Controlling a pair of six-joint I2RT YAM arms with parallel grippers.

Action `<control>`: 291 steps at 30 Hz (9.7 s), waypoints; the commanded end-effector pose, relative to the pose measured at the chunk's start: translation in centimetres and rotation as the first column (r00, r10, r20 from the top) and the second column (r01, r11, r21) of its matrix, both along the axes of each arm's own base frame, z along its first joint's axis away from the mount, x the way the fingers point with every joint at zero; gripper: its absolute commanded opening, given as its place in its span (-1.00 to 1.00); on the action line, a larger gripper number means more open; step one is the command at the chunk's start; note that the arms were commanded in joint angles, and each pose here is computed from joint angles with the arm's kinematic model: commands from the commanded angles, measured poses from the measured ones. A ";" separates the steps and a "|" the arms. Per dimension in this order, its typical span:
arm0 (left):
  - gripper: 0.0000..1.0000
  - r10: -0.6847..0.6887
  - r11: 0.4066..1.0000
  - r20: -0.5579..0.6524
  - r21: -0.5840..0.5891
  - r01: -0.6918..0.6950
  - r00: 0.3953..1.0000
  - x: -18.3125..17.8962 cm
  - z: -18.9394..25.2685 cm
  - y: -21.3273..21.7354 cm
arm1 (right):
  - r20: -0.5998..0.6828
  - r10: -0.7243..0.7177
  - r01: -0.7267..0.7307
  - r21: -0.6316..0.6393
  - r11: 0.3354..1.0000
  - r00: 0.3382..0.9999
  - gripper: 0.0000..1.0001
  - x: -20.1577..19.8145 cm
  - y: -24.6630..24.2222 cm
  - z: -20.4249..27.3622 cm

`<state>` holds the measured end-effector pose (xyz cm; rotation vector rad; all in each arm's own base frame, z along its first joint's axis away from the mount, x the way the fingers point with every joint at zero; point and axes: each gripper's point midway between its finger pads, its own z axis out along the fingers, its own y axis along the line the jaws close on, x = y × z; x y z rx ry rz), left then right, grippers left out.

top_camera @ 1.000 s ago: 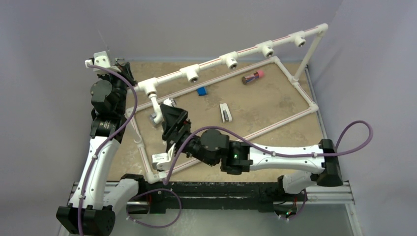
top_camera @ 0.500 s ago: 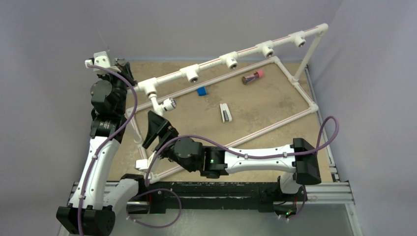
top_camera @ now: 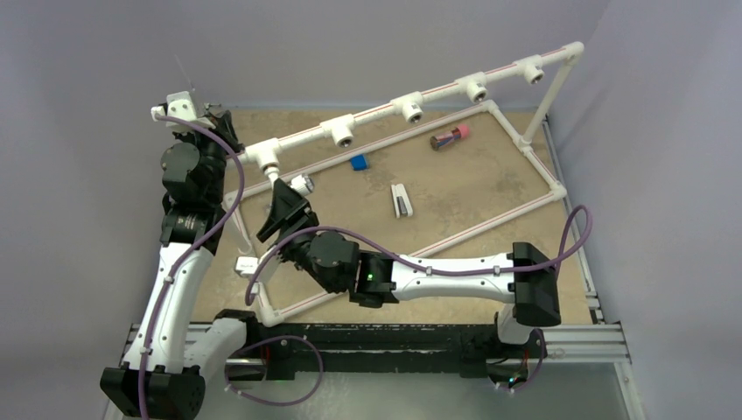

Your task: Install the water faucets

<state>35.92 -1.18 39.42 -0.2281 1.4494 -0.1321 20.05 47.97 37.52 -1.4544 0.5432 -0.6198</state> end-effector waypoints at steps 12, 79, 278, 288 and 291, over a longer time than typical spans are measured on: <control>-1.00 -0.081 0.996 -0.383 -0.003 0.086 0.920 -0.9 -11.8 -1.7 | -0.332 0.076 0.092 0.463 0.881 0.940 -1.00 1.0 0.6 -0.2; -1.00 -0.085 0.996 -0.386 -0.006 0.090 0.919 -0.9 -11.9 -1.7 | -0.213 0.959 0.578 0.813 0.069 0.185 0.57 -3.2 -5.9 7.0; -1.00 -0.106 0.994 -0.388 -0.017 0.108 0.916 -0.8 -11.9 -2.1 | 0.182 0.145 -0.168 0.118 0.979 0.973 0.22 -1.6 -0.6 5.3; -1.00 -0.103 0.994 -0.388 -0.014 0.105 0.916 -0.8 -12.0 -2.0 | 0.068 0.103 -0.115 0.209 0.971 0.992 -0.67 0.3 -1.1 4.2; -1.00 -0.103 0.994 -0.388 -0.014 0.106 0.916 -0.8 -12.0 -2.0 | 0.018 0.116 -0.116 0.272 0.955 0.993 -0.98 0.3 -1.1 4.0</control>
